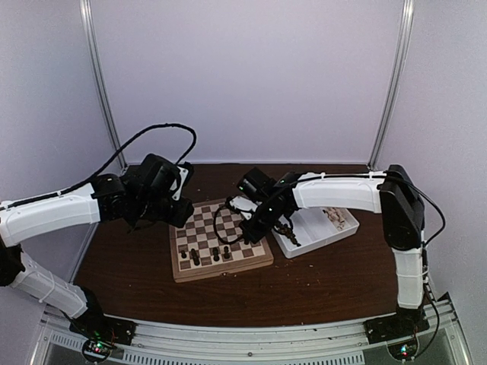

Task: Set up the chess pieces on the board
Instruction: Place the chess piece on the chessboard.

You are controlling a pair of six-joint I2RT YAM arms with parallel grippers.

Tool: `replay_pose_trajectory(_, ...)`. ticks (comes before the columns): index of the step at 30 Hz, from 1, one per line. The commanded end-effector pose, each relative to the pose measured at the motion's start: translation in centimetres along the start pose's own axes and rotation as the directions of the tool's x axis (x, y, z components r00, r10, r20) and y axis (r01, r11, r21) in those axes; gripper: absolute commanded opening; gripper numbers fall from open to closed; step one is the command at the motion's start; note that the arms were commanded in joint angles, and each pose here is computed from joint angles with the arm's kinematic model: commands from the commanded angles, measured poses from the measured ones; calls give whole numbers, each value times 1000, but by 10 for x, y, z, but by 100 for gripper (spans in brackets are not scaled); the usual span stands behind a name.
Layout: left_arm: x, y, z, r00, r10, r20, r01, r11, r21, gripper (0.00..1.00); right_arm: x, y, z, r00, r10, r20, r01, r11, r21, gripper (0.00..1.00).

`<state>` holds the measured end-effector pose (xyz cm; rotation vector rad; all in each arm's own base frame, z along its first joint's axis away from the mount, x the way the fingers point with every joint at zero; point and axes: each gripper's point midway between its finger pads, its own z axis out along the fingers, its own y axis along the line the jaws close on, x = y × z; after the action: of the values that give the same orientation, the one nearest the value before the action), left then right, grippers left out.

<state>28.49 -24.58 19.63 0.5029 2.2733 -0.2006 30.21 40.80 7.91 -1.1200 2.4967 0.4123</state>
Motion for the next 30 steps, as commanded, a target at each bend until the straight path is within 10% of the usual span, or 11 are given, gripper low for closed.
replay_pose_trajectory(1,-13,7,-7,998,-34,61,35,999,-15,34,-2,3,6,1000,-18,-13,18,1000,25,8)
replay_pose_trajectory(14,-13,6,-4,998,-34,54,34,999,-8,34,-15,7,-9,999,-13,44,12,1000,21,31)
replay_pose_trajectory(30,-20,-52,23,997,61,-48,-51,980,191,42,-34,-86,-134,843,125,522,-237,959,153,36)
